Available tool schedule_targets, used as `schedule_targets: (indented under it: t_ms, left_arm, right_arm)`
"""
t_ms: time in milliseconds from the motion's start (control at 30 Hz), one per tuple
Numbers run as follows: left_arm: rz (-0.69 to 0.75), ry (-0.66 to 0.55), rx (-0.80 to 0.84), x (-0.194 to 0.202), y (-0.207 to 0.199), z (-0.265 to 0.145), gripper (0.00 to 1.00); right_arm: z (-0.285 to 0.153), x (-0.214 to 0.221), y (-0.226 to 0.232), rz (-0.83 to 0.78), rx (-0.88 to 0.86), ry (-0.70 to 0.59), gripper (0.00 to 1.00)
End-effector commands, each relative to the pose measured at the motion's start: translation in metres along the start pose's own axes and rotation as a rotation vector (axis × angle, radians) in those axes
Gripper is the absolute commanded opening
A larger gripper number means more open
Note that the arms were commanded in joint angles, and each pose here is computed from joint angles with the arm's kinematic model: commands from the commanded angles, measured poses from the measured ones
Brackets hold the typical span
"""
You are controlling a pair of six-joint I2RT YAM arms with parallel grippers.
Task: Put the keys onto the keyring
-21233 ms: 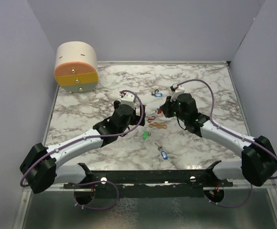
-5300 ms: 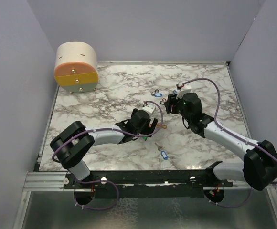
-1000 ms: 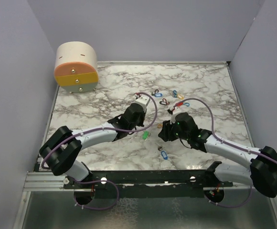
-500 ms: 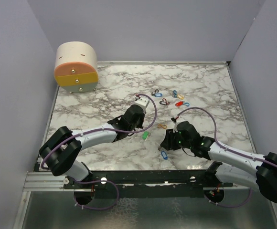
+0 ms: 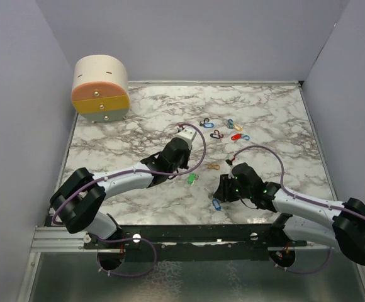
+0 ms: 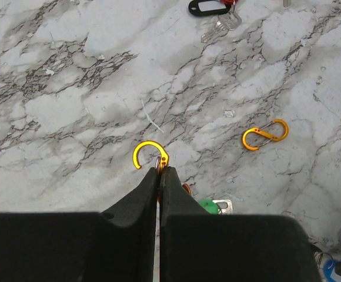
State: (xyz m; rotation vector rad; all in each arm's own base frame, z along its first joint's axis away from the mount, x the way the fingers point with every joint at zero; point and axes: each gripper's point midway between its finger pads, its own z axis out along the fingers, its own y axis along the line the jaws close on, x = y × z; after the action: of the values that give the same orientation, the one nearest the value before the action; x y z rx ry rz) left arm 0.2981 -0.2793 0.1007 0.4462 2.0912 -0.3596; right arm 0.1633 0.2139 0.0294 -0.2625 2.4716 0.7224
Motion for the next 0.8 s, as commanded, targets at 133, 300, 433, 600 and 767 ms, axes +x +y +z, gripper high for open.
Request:
schedule_targets:
  t_ms: [133, 300, 433, 600, 767]
  left_arm:
    - [-0.010, -0.023, -0.018, -0.005, 0.002, -0.005, 0.00]
    - [-0.010, -0.022, -0.021, -0.004, 0.002, -0.004, 0.00]
    - [-0.009, -0.020, -0.024, -0.003, 0.003, -0.005, 0.00]
    - [-0.008, -0.022, -0.025, -0.003, 0.003, -0.006, 0.00]
    - [-0.007, -0.019, -0.028, -0.002, 0.004, -0.006, 0.00]
  right_arm:
    - [0.006, 0.007, 0.008, 0.005, -0.051, 0.018, 0.33]
    - [0.008, 0.009, 0.011, 0.007, -0.071, 0.025, 0.31]
    - [0.010, 0.013, 0.012, 0.007, -0.076, 0.037, 0.29]
    - [0.010, 0.016, 0.014, 0.007, -0.084, 0.041, 0.26]
    - [0.011, 0.016, 0.015, 0.006, -0.083, 0.039, 0.22]
